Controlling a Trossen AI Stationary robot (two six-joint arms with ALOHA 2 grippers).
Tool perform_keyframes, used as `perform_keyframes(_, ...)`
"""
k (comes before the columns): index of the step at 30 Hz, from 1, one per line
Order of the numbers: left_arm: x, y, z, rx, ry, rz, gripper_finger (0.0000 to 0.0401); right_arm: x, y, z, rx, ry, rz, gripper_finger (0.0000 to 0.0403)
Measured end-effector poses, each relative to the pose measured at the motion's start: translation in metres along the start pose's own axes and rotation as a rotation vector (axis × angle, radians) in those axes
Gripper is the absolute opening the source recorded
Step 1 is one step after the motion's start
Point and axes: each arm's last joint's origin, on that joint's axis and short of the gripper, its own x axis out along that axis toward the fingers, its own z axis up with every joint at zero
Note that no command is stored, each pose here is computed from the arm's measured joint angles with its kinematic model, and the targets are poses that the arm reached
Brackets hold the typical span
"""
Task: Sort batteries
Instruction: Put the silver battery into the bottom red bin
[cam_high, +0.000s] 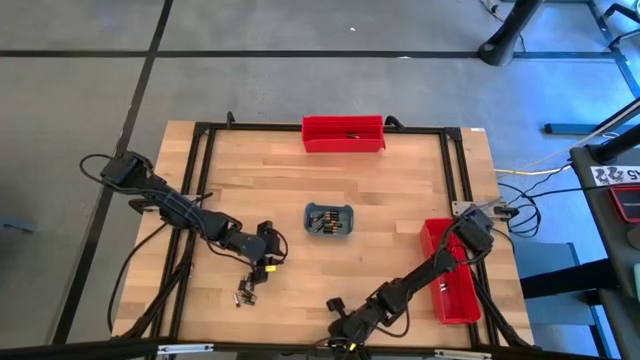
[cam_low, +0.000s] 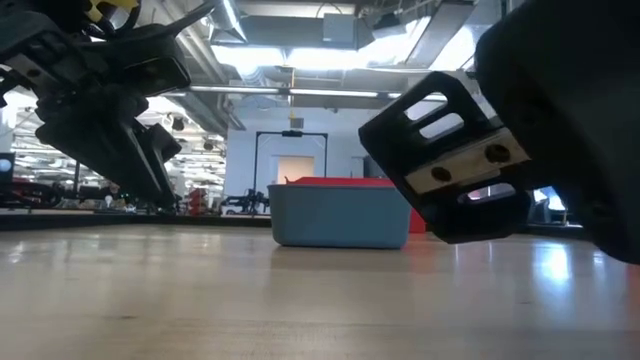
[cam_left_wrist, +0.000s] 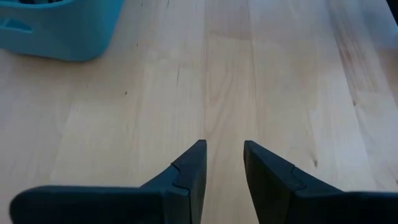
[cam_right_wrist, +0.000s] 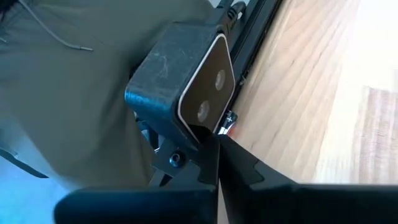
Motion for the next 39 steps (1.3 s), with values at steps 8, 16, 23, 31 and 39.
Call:
perform_keyframes(8, 0.000, 0.000, 0.000, 0.000, 0.000, 0.000, 0.0098, -0.002, -0.001, -0.006, -0.008, 0.087, -0.041, 0.0002)
perform_keyframes(16, 0.000, 0.000, 0.000, 0.000, 0.002, 0.001, 0.0098, -0.036, 0.013, 0.005, -0.076, 0.216, -0.352, 0.0002)
perform_keyframes(23, 0.000, 0.000, 0.000, 0.000, 0.002, 0.001, 0.0098, -0.041, 0.042, 0.028, -0.043, 0.141, -0.141, 0.0002)
perform_keyframes(31, 0.000, 0.000, 0.000, 0.000, 0.001, 0.001, 0.0098, -0.006, 0.032, 0.008, -0.006, 0.121, -0.115, 0.0001)
perform_keyframes(39, 0.000, 0.000, 0.000, 0.006, 0.001, 0.000, 0.0098, -0.006, 0.029, 0.007, -0.001, 0.127, -0.165, 0.0001)
